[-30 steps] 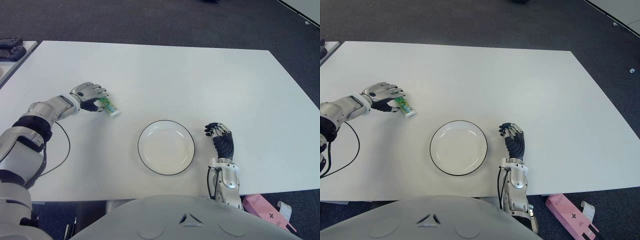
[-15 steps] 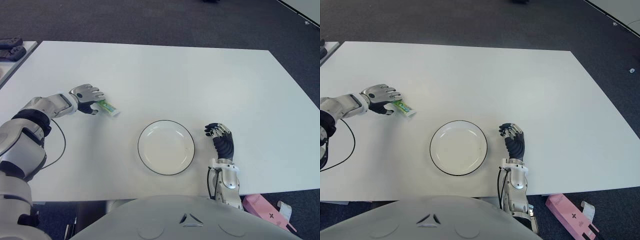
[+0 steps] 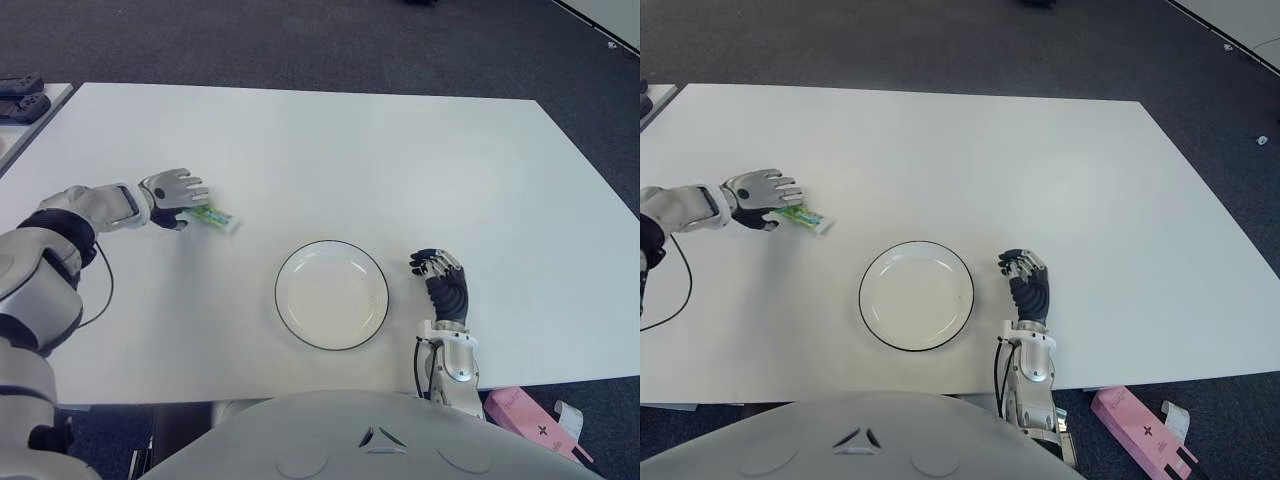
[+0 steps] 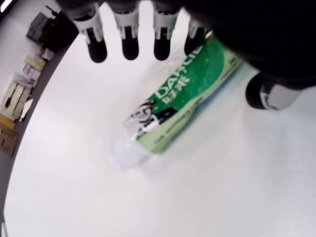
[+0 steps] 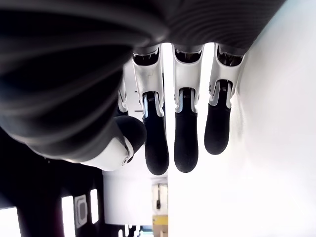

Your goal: Put the toothpaste on the table into the plate.

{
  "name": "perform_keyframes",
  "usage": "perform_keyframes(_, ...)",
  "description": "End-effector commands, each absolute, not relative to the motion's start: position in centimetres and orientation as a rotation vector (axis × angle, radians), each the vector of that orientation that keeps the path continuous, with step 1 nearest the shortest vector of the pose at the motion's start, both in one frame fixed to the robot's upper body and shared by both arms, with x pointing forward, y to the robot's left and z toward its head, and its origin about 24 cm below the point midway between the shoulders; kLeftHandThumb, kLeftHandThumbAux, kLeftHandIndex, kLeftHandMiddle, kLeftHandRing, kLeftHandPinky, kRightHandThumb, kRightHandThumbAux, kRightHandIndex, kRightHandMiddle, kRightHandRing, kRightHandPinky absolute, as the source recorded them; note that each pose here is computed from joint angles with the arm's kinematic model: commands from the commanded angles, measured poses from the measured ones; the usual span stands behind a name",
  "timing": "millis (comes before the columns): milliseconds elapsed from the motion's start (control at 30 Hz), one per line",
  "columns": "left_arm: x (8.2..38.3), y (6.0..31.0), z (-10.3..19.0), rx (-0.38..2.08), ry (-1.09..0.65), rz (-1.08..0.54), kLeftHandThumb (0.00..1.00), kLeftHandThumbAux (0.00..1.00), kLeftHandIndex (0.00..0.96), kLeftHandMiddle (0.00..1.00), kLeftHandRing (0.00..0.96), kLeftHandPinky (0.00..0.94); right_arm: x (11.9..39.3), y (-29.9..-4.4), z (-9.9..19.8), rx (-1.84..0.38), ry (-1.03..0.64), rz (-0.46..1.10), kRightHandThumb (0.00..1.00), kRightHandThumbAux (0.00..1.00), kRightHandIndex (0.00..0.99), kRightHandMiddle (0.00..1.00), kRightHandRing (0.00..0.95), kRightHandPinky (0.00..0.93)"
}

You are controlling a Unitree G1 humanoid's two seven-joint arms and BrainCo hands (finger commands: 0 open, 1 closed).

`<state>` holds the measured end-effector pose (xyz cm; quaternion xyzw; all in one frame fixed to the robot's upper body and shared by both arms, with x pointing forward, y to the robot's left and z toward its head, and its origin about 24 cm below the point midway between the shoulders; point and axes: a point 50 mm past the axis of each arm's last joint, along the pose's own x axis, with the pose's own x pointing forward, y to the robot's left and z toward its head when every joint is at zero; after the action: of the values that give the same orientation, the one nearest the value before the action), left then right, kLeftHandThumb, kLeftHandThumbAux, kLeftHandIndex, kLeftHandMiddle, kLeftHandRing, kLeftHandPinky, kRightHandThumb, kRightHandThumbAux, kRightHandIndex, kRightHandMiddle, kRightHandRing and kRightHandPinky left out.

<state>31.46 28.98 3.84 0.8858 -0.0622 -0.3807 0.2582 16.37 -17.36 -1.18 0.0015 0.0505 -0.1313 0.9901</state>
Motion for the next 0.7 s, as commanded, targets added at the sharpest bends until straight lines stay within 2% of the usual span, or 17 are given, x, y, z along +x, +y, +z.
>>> perform_keyframes(33, 30.89, 29.26, 3.45, 2.427, -0.19, -1.139, 0.463, 0.335, 0.0, 0.0, 0.0, 0.053, 16.26, -16.97, -1.39, 0.018, 0.125, -0.266, 0.709, 0.727, 0.429, 0.479, 0.467, 0.458)
perform_keyframes(300, 30.93, 29.06, 3.45, 2.457, -0.224, -1.23, 0.429, 0.34, 0.0, 0.004, 0.0, 0.066, 16.03, -16.89, -1.46, 0.02, 0.136, -0.277, 0.709, 0.726, 0.429, 0.482, 0.472, 0.464)
perform_keyframes(700, 30.91, 28.53, 3.0, 2.419, -0.204, -1.24, 0.446, 0.34, 0.0, 0.006, 0.0, 0.082, 15.77, -16.96, -1.49, 0.016, 0.134, -0.286, 0.709, 0.727, 0.428, 0.488, 0.481, 0.469)
